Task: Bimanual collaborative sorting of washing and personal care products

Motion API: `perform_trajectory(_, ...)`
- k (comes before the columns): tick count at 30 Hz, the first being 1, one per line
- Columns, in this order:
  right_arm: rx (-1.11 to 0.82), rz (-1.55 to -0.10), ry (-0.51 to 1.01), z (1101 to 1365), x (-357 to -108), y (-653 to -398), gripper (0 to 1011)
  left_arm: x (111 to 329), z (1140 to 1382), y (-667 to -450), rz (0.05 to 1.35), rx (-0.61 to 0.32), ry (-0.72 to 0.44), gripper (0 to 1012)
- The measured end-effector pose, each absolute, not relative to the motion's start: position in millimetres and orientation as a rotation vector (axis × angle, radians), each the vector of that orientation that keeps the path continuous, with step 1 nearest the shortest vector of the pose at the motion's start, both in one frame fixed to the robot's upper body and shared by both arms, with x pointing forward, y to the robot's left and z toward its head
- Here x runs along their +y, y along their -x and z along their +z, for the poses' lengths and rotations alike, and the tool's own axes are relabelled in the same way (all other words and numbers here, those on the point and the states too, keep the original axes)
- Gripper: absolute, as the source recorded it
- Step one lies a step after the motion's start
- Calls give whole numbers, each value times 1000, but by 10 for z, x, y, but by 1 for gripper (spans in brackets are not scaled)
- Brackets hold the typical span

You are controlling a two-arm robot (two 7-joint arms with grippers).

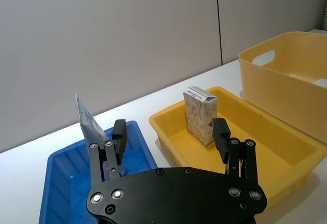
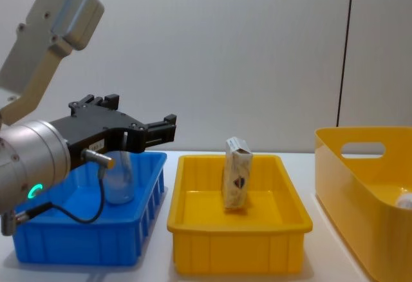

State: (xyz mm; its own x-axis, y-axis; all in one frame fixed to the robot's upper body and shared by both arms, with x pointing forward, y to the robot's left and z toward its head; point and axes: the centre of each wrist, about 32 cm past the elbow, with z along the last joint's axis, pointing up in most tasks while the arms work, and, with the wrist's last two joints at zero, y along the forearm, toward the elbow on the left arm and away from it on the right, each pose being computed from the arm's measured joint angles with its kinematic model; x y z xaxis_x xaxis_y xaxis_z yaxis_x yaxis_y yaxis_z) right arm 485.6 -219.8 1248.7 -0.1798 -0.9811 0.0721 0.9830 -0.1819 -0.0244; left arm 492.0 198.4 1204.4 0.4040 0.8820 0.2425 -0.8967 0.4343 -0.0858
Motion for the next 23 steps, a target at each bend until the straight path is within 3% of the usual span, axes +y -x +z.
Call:
perform_trajectory(8,-29,-1766,74,12486,-2279,-4838,1003,1984,12044,-4920,1124,-268,-61,1001)
perform_trajectory(23,-28,-1778,68,12484,-2349,-4821,1004,1984,12044,-4920,1124,-268,-61,1001)
